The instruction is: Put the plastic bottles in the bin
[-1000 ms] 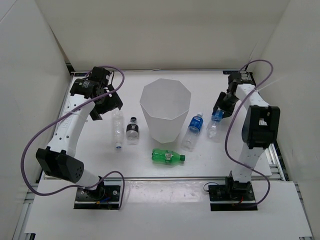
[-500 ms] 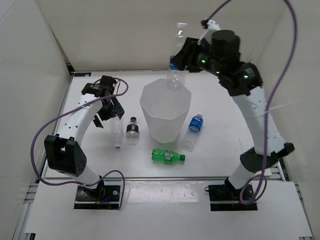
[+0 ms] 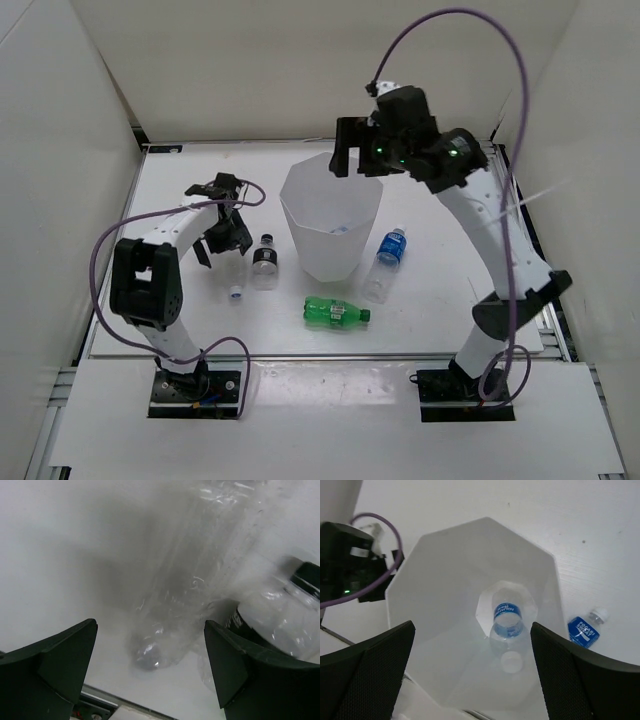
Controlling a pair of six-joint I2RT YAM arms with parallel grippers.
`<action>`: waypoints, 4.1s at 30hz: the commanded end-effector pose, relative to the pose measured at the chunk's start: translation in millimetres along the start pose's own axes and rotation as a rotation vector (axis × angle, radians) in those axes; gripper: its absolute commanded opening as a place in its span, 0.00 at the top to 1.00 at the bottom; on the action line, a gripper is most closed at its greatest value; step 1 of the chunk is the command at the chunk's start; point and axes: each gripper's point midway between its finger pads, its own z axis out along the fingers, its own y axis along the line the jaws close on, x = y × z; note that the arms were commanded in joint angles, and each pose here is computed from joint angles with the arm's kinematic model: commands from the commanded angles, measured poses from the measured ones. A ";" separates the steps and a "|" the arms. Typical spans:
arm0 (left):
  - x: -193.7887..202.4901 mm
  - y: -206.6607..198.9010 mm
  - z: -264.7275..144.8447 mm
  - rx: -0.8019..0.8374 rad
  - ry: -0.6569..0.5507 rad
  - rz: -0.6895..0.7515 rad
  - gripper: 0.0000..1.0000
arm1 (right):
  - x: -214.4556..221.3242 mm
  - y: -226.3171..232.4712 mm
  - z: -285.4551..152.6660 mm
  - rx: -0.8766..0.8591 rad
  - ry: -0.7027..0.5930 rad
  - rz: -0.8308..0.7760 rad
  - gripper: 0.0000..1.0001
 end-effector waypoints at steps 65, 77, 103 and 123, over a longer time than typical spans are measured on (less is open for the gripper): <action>-35.4 15.5 -206.2 0.187 -0.586 -0.072 0.00 | 220.8 -183.1 87.7 0.319 0.580 0.613 0.53; -22.1 -37.8 -87.9 0.396 -0.352 -0.082 0.00 | -47.1 -78.3 -55.5 0.043 -0.135 0.346 0.64; 9.7 -125.0 12.9 0.447 0.001 0.110 0.17 | -23.3 -36.4 -70.3 0.016 -0.114 0.116 0.00; -122.6 -77.3 -326.7 0.873 -0.708 -0.221 0.50 | 153.7 -106.2 -76.2 0.091 -0.169 0.039 0.00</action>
